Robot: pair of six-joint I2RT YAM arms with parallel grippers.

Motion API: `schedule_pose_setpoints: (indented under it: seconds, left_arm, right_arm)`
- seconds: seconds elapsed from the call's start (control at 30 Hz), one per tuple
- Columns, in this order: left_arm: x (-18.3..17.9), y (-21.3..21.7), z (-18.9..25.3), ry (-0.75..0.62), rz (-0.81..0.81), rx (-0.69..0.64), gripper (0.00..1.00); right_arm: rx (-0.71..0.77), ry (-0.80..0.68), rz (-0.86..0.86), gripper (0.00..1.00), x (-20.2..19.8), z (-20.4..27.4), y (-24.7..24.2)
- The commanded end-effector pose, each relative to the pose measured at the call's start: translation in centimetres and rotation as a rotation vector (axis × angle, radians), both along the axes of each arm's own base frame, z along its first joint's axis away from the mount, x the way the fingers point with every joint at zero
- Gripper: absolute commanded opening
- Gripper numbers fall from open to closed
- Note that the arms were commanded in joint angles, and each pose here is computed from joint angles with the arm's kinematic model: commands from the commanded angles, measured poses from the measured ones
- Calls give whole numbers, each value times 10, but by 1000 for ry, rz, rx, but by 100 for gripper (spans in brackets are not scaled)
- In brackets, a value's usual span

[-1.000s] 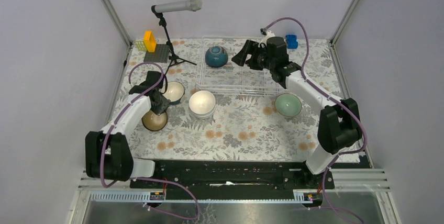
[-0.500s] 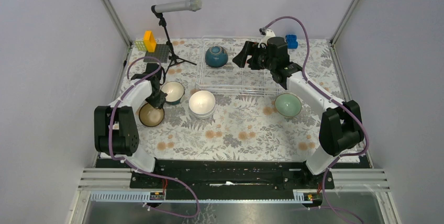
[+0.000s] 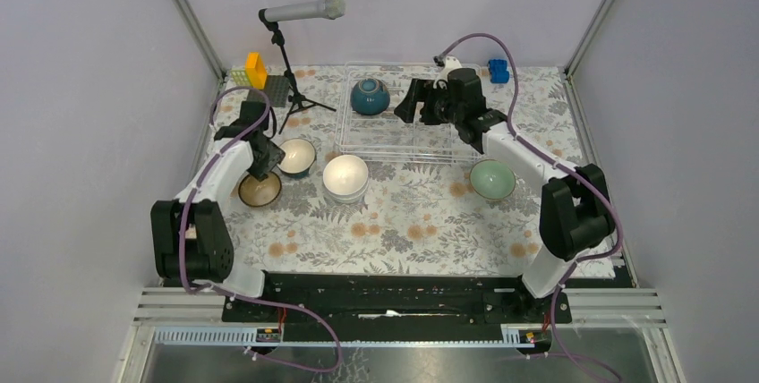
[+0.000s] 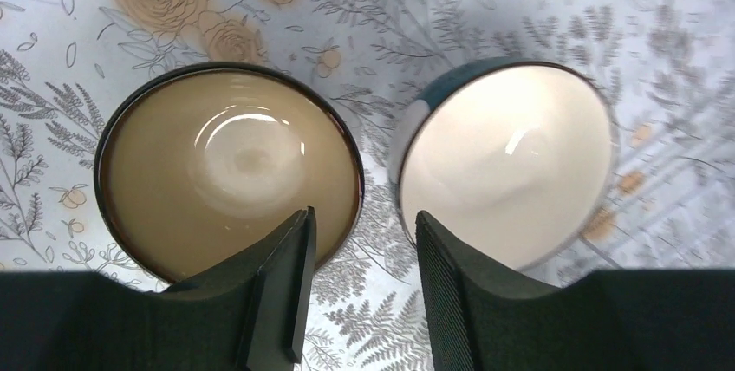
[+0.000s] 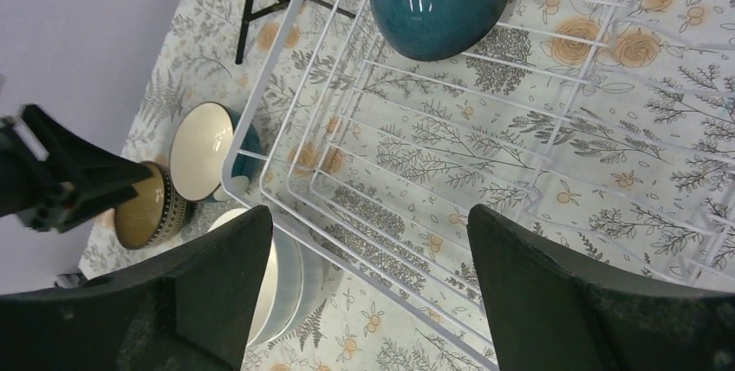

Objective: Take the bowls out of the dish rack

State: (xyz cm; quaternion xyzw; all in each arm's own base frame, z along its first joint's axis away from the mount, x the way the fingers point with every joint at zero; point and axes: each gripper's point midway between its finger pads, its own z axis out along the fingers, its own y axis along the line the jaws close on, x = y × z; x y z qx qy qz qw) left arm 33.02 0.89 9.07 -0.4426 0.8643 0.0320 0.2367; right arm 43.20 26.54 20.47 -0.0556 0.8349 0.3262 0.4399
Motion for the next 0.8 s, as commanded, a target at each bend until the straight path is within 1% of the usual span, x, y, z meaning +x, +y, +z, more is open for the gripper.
schedule_pose_setpoints:
  seconds: [0.0,0.13,0.23,0.3,0.37,0.4,0.47,0.6,0.7,0.77]
  left_arm:
    - [8,-11,40,-164,-75,-36,51]
    - [5,-18,71,-259,-167,-22,54]
    - [4,-25,95,-354,-238,-13,56]
    - [9,-45,110,-448,-341,-59,59]
    - [12,-76,120,-552,-486,-157,62]
    - [15,-90,131,-630,-554,-197,64]
    - [13,-110,134,-702,-630,-276,66]
    - [11,-121,135,-789,-641,-337,71]
    - [11,-121,137,-840,-630,-345,71]
    - [10,-119,136,-849,-614,-341,71]
  right_arm:
    - [-81,-60,42,88,4,-5,18]
    - [-137,-38,54,84,14,-19,32]
    - [-168,-38,27,81,28,-31,44]
    - [-185,-47,-14,80,42,-35,49]
    - [-193,-52,-53,77,57,-39,53]
    - [-200,-56,-83,76,66,-41,53]
    - [-203,-73,-153,74,85,-39,52]
    - [-187,-103,-251,74,115,-42,53]
    - [-161,-127,-306,72,135,-41,58]
    - [-160,-134,-323,70,147,-45,62]
